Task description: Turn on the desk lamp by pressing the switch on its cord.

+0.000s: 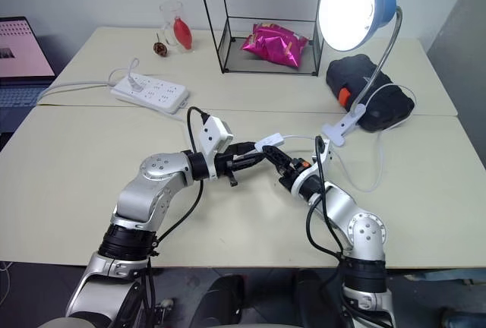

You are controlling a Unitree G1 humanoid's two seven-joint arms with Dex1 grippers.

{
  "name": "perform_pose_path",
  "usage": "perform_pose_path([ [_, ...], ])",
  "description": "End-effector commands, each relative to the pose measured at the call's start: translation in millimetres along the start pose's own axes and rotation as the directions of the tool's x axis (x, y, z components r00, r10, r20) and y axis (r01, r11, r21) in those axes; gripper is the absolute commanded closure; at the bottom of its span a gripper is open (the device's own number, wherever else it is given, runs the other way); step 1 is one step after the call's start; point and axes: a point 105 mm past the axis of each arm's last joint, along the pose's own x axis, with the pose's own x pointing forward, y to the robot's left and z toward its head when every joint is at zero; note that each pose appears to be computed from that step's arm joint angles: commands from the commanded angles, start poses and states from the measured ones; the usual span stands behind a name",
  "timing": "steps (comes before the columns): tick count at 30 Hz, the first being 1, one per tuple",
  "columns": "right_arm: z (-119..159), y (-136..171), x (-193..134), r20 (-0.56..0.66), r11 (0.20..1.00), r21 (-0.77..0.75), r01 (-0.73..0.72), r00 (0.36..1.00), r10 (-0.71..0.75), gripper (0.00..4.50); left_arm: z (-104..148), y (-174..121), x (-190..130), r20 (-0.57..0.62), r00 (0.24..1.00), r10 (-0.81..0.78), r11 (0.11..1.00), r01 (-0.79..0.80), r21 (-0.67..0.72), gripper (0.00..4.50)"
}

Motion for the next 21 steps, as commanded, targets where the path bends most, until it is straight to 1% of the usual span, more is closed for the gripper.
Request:
perform_pose_path([
  [1,0,30,-30,-0.095,0.947,-0.290,-0.141,0.988,0.118,0.01,2,4,3,-0.014,1.000,-0.005,0.996,0.007,0.092,3.47],
  [2,2,36,-38,-0.127,0.908,-0.381,-0.172,0.983,0.133,0.00,-3,4,4,-0.036,0.999,-0.013,0.993,0.017,0.115,3.47],
  [3,3,40,-42,-0.150,0.878,-0.437,-0.194,0.979,0.141,0.00,-6,4,4,-0.050,0.999,-0.018,0.991,0.024,0.130,3.47],
  [4,4,44,-49,-0.191,0.815,-0.535,-0.222,0.972,0.139,0.00,-10,4,5,-0.067,0.997,-0.027,0.990,0.036,0.138,3.47],
  [6,7,45,-61,-0.282,0.628,-0.731,-0.266,0.956,0.077,0.00,-18,3,6,-0.091,0.995,-0.049,0.988,0.062,0.145,3.47],
  [8,12,39,-69,-0.334,0.476,-0.828,-0.296,0.943,0.005,0.00,-22,3,8,-0.101,0.993,-0.061,0.986,0.076,0.148,3.47],
  [10,26,32,-77,-0.356,0.323,-0.893,-0.314,0.931,-0.077,0.00,-28,3,10,-0.112,0.991,-0.071,0.985,0.087,0.147,3.47],
  [11,31,30,-80,-0.362,0.268,-0.907,-0.324,0.926,-0.105,0.00,-30,3,11,-0.116,0.990,-0.075,0.985,0.092,0.148,3.47],
  [12,36,29,-82,-0.365,0.227,-0.915,-0.332,0.923,-0.124,0.00,-32,2,12,-0.120,0.989,-0.087,0.985,0.103,0.138,3.47],
  [14,43,29,-86,-0.380,0.181,-0.918,-0.354,0.915,-0.135,0.00,-37,1,15,-0.131,0.986,-0.099,0.984,0.117,0.137,3.47],
  [17,47,30,-89,-0.396,0.150,-0.914,-0.377,0.909,-0.127,0.00,-41,2,17,-0.139,0.985,-0.106,0.984,0.125,0.131,3.47],
  [21,59,28,-89,-0.369,0.111,-0.927,-0.357,0.921,-0.122,0.00,-46,0,19,-0.153,0.980,-0.125,0.979,0.147,0.141,3.47],
])
